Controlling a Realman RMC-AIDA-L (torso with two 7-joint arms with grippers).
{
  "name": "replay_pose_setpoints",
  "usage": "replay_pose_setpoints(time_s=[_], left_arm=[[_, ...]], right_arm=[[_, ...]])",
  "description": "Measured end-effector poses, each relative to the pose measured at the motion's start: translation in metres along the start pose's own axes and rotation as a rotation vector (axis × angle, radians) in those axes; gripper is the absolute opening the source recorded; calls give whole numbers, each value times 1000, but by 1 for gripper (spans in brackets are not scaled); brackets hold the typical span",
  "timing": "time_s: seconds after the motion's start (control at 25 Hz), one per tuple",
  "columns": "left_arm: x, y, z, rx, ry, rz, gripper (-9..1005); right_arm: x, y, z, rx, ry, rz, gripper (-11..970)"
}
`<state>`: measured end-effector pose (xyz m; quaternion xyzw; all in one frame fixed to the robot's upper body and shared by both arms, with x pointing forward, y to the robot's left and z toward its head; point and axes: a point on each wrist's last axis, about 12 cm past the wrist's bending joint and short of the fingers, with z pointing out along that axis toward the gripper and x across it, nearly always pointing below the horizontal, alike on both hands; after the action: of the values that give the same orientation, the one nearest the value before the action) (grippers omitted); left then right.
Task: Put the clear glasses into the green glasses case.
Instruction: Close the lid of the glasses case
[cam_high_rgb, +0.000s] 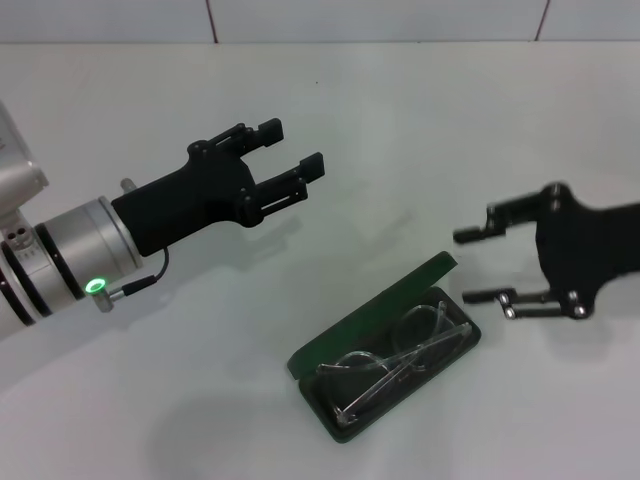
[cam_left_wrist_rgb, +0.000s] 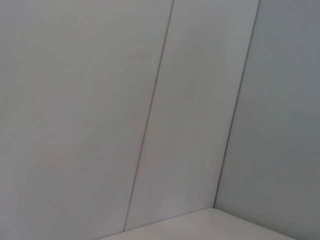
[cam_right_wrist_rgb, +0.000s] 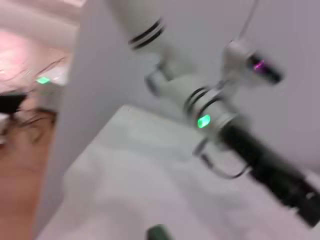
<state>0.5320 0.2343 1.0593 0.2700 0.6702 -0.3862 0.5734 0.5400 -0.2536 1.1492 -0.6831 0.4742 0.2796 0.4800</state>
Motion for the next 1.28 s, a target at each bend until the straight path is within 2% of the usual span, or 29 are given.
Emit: replay_pose_setpoints(time_s=[0.2,0.44,0.64,0.84,1.08,1.28], left_arm=[[1,0,0,1,2,-2,758],[3,-1,-1,1,9,-6,758],[4,-1,-2,2,14,-5,758],[5,-1,-3,1,16,-5,758],[4,0,-5,-2,17,-3,758],[4,0,-4,-2,17,6,758]], right_arm=[[0,-9,12,34,19,-1,512],[-5,-19,40,-25,156,-36,514],[-11,-23,53,-115,268,-81,641],[-12,-29,69,-136,318,-101,833],[-11,-27,82,-156,349,-129,817],[-8,-30,86,-155,374,-113,708]])
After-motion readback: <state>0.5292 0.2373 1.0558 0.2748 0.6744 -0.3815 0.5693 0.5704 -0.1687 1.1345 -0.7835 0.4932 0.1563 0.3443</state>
